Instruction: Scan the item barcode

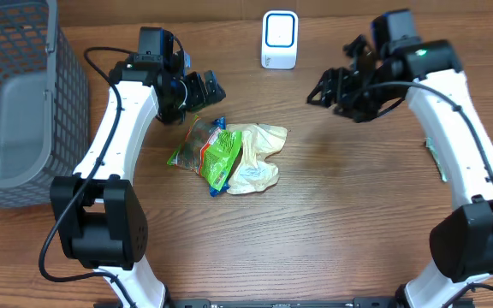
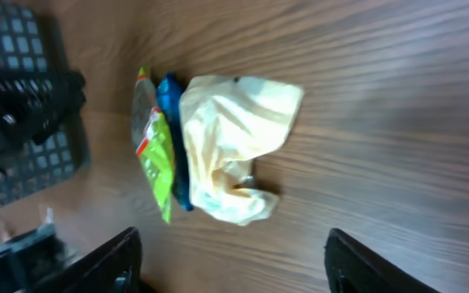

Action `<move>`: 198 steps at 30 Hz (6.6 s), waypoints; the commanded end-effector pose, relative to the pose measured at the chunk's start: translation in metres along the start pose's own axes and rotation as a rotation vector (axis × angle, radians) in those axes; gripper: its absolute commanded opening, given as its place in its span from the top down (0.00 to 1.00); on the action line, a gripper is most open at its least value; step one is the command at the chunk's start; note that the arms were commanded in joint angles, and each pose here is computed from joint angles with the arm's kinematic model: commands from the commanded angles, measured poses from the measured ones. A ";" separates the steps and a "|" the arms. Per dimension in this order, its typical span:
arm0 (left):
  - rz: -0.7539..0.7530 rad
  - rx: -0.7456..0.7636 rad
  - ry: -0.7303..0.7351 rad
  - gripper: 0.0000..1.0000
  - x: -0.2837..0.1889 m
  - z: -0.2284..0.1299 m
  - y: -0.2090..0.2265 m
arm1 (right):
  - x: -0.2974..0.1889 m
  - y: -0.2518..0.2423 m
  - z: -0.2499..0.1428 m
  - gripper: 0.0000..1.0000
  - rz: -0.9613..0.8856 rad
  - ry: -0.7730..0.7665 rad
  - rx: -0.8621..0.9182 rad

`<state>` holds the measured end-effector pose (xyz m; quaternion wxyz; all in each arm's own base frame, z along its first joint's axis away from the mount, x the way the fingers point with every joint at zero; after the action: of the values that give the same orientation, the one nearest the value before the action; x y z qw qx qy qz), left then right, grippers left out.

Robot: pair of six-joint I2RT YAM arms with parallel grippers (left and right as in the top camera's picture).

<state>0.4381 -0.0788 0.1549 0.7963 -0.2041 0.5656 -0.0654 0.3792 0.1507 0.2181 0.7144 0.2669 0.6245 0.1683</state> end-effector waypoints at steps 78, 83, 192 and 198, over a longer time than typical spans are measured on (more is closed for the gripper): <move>0.280 -0.176 -0.165 0.00 -0.162 0.048 0.077 | 0.147 0.105 -0.060 0.96 0.445 0.165 -0.055; 0.279 -0.175 -0.169 0.00 -0.162 0.049 0.077 | 0.103 0.118 -0.064 0.96 0.545 0.197 -0.099; 0.267 -0.145 -0.025 0.00 -0.107 0.048 0.082 | 0.029 -0.092 -0.117 0.30 -0.141 0.144 0.419; 0.265 -0.140 -0.032 0.00 -0.107 0.049 0.081 | 0.047 -0.095 -0.110 0.23 -0.150 0.093 0.166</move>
<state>0.4341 0.0457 0.2315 0.7878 -0.1939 0.5768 0.0948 0.2629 0.1197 0.1213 0.6334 0.3202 0.7036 0.0359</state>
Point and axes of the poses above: each gripper's point midway between its finger pads, its own x axis out along the fingers, its own y axis along the line the jaws close on, z = x × y, the point moved 3 cm from there along -x, back along the fingers, and after that the axes turned 4 degrees about x, right-handed, at the moved point
